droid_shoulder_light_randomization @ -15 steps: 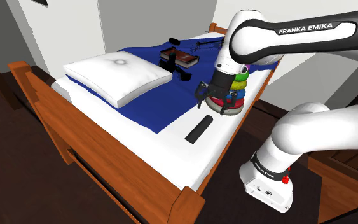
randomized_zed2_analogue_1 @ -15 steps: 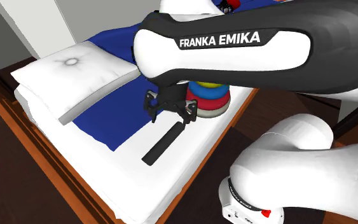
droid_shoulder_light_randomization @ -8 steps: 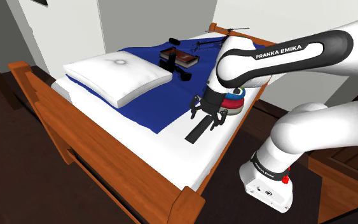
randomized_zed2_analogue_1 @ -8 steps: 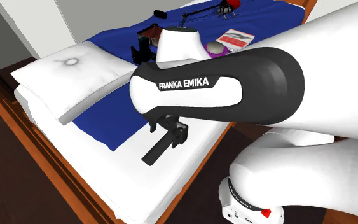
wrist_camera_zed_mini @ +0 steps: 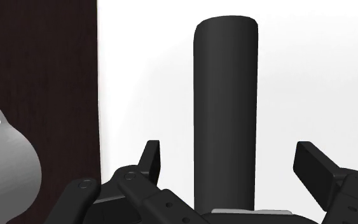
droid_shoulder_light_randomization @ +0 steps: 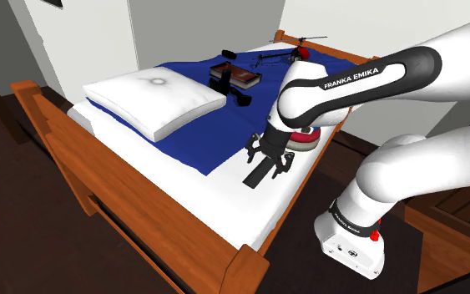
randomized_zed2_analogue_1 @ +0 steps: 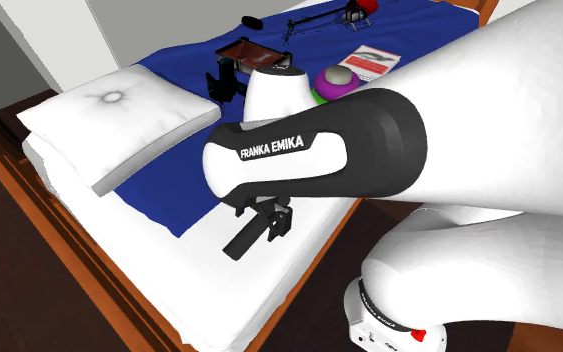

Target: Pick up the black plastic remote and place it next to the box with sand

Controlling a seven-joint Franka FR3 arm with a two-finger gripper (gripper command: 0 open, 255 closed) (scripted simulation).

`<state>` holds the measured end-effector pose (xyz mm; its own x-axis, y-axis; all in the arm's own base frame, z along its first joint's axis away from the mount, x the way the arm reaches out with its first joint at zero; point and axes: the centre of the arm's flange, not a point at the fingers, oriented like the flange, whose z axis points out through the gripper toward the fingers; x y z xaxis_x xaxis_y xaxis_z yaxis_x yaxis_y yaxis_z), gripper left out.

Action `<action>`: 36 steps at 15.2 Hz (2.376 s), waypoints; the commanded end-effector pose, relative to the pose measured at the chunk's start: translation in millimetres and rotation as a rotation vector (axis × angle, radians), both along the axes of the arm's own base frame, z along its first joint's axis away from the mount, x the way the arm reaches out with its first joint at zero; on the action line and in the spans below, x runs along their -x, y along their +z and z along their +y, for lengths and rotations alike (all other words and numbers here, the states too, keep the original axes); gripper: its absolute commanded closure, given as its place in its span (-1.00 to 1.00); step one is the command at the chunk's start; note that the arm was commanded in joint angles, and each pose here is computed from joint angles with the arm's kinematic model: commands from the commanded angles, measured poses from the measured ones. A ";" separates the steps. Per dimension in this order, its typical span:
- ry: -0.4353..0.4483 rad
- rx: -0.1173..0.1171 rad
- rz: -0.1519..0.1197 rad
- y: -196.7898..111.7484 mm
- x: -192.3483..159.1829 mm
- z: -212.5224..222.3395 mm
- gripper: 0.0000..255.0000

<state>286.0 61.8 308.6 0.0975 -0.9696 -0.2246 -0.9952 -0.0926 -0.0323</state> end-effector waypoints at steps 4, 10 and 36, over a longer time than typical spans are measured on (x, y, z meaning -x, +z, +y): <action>0.000 0.000 0.000 -0.4 -0.2 0.2 -1.00; 0.000 0.000 0.000 -0.4 -0.1 0.3 1.00; 0.000 0.000 0.000 115.7 -0.2 0.3 1.00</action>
<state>284.9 62.1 419.3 0.0976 -0.9696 -0.2244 -0.9952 -0.0925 -0.0331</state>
